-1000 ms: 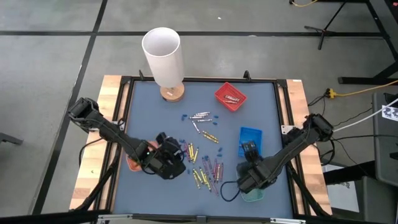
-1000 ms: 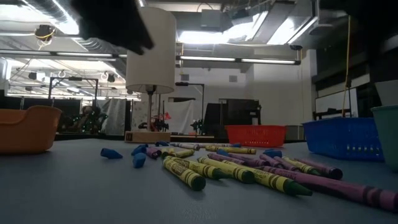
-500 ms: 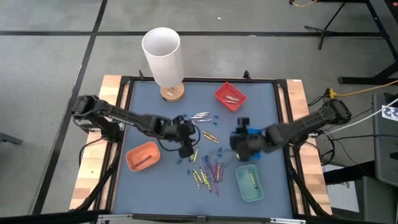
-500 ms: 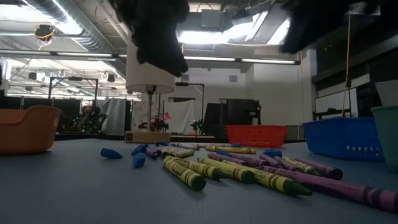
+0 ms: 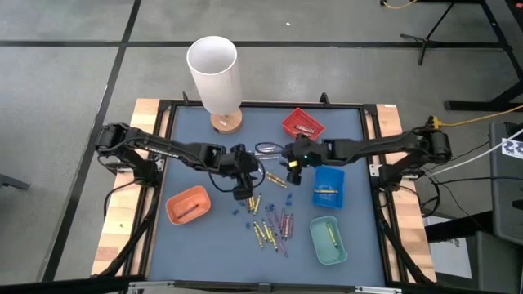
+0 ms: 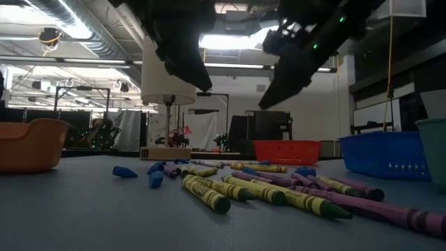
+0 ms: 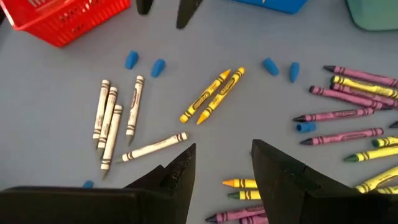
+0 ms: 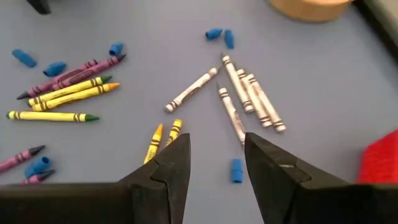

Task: Sort crayons
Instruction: Put the yellow crayon into the blue bin

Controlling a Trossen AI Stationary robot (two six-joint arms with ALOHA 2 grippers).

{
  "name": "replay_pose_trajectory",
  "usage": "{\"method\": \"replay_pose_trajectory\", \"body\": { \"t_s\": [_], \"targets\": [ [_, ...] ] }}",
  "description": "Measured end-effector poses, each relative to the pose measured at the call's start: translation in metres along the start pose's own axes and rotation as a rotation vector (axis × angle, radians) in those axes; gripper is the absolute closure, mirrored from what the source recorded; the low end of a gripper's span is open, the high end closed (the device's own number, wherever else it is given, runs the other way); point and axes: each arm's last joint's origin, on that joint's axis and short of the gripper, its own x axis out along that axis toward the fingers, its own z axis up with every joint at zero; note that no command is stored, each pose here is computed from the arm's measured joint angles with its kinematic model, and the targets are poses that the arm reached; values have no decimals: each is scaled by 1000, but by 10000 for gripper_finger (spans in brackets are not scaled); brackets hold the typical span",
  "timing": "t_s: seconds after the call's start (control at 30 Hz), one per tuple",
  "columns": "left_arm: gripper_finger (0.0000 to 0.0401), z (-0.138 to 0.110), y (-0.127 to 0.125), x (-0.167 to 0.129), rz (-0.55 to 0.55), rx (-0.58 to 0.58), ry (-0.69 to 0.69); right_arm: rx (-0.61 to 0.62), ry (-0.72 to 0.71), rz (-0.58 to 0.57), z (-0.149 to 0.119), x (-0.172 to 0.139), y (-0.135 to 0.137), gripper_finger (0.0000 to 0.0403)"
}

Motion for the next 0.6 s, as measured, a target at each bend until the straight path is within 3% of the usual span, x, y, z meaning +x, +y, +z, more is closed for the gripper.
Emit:
{"method": "replay_pose_trajectory", "body": {
  "t_s": [0.3,0.6],
  "targets": [
    [260,0,-1,0,-3,3,1,-3,72,33,-16,45,4,252],
    [260,-1,-5,-1,-9,4,1,12,73,80,-22,65,8,252]
  ]
}}
